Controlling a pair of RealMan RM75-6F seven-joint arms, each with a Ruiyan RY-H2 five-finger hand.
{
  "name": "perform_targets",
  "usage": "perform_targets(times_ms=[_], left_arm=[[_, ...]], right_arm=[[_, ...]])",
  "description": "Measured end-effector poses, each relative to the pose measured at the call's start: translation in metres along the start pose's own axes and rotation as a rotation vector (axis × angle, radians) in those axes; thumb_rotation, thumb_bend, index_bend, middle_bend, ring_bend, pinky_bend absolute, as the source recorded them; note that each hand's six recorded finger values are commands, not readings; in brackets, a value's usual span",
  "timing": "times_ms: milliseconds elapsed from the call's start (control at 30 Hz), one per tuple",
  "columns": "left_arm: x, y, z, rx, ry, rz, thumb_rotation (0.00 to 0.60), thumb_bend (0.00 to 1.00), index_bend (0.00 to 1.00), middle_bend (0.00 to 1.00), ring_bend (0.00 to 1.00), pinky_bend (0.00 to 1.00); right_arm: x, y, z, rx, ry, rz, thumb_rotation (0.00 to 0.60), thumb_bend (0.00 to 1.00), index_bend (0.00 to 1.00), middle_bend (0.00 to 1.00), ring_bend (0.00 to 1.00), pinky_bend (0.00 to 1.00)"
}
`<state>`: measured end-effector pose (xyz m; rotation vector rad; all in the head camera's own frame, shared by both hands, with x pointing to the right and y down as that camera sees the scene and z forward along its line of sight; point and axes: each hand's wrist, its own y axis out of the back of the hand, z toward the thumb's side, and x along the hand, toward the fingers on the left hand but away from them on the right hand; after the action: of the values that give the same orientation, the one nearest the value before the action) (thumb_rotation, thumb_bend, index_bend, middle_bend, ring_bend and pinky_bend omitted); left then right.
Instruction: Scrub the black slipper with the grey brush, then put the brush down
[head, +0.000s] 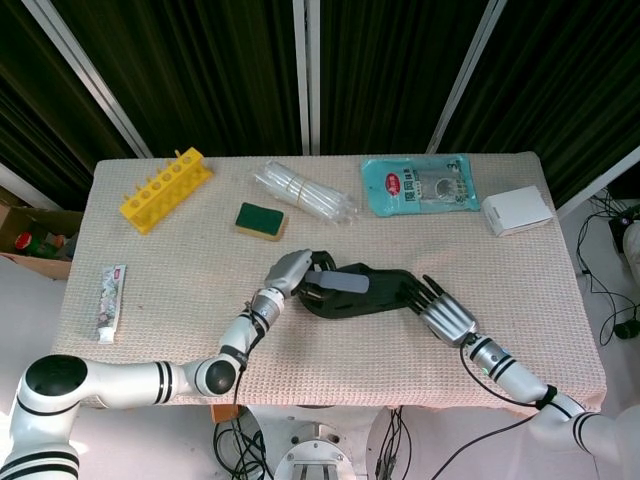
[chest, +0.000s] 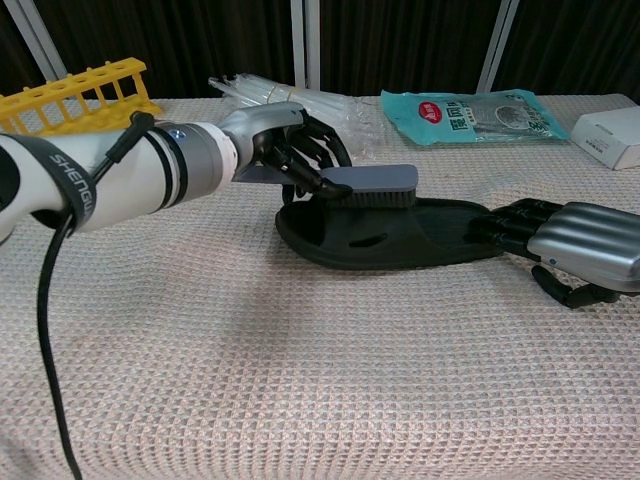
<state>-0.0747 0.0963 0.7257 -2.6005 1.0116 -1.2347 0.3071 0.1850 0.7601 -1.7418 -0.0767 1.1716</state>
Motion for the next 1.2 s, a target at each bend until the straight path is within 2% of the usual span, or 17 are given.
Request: perform_targets(times_ms=[267,500,867,1067,1200], left_arm=[[0.003,-0.002,-0.002,0.01,0.015,-0.006,0.6,0.43,0.73,0.73,0.69,0.66],[-0.002,0.009,-0.008,0.017,0.027,0.016,0.6,0.43,0.73,0.73,0.69,0.66],[-0.019,0.024,-0.043,0.03,0.104,0.035,0.6,0.43,0.74,0.73,0.69,0.66],[-0.029,0.037,-0.056,0.044,0.128,0.048,0.6,0.44,0.74,0.73,0.69,0.66],[-0.032,0.038,-0.058,0.036,0.128,0.043,0.6,0.44,0.74,0.73,0.69,0.66]], right_arm=[[-0.002,0.0,0.003,0.001,0.007,0.0,0.6,0.81,0.0,0.0,0.0,0.0],[-0.001,0.001,0.003,0.005,0.01,-0.006,0.6,0.81,0.0,0.0,0.0,0.0],[-0.003,0.004,0.007,0.01,0.018,-0.01,0.6,0.81,0.0,0.0,0.0,0.0],[-0.003,0.001,0.008,0.011,0.019,-0.002,0.6,0.81,0.0,0.0,0.0,0.0],[-0.003,0.001,0.008,0.013,0.019,-0.004,0.6,0.81,0.0,0.0,0.0,0.0]])
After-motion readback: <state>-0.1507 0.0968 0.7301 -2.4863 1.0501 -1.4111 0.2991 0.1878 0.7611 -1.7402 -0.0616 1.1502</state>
